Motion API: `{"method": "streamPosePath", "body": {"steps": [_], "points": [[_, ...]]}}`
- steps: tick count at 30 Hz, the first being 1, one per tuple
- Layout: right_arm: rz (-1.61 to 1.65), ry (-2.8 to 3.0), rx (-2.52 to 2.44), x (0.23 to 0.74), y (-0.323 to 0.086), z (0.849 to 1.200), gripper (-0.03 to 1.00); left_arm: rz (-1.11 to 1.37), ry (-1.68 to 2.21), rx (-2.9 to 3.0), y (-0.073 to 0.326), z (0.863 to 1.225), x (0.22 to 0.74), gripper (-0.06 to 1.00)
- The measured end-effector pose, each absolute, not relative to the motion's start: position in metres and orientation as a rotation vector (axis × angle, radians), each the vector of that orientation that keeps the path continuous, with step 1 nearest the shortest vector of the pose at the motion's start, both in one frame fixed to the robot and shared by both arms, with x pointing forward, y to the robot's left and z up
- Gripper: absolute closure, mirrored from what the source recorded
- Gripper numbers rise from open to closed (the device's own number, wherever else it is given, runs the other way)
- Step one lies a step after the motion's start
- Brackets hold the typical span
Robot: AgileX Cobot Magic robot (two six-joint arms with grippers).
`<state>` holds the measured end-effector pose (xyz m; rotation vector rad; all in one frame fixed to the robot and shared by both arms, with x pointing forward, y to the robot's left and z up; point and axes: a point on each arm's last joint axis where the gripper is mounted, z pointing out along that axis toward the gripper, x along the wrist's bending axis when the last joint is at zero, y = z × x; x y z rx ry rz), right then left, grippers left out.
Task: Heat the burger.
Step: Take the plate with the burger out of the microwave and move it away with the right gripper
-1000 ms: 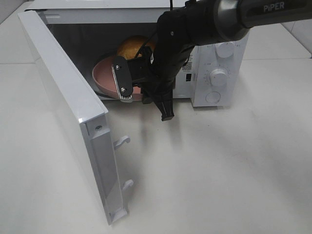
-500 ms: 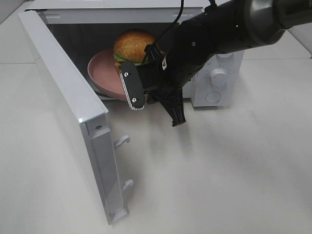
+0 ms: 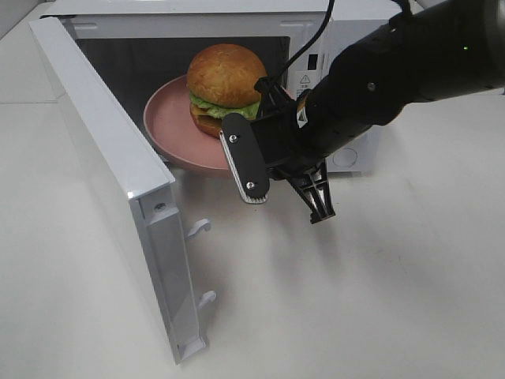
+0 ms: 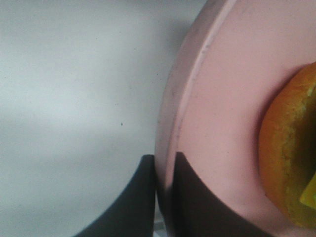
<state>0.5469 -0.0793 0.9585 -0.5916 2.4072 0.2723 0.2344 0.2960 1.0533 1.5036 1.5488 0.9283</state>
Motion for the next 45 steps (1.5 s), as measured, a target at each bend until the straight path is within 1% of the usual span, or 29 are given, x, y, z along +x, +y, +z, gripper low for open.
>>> {"method": "streamPosePath", "body": {"steps": [7, 10, 12, 19, 26, 28, 31, 33, 38, 45], "points": [[0.252, 2.403, -0.622, 0.52, -0.099, 0.965, 0.91, 0.928, 1.549, 1.504, 0.296, 1.053, 0.234, -0.04], [0.252, 2.404, -0.62, 0.518, -0.101, 0.966, 0.91, 0.928, 1.549, 1.504, 0.296, 1.053, 0.234, -0.04], [0.258, 2.407, -0.602, 0.506, -0.11, 0.972, 0.91, 0.928, 1.549, 1.504, 0.296, 1.053, 0.234, -0.04], [0.273, 2.398, -0.568, 0.486, -0.125, 0.981, 0.92, 0.928, 1.549, 1.504, 0.296, 1.053, 0.234, -0.04], [0.3, 2.398, -0.506, 0.465, -0.141, 0.989, 0.92, 0.928, 1.549, 1.504, 0.296, 1.053, 0.234, -0.04], [0.302, 2.406, -0.468, 0.45, -0.154, 0.994, 0.92, 0.928, 1.549, 1.504, 0.296, 1.053, 0.234, -0.04], [0.298, 2.414, -0.464, 0.447, -0.157, 0.994, 0.92, 0.928, 1.549, 1.504, 0.296, 1.053, 0.234, -0.04], [0.289, 2.433, -0.424, 0.431, -0.171, 0.997, 0.92, 0.928, 1.549, 1.504, 0.296, 1.053, 0.234, -0.04], [0.285, 2.454, -0.369, 0.414, -0.184, 1.002, 0.92, 0.928, 1.549, 1.504, 0.296, 1.053, 0.234, -0.04], [0.238, 2.484, -0.271, 0.398, -0.201, 1.013, 0.92, 0.928, 1.549, 1.504, 0.296, 1.053, 0.234, -0.04]]}}
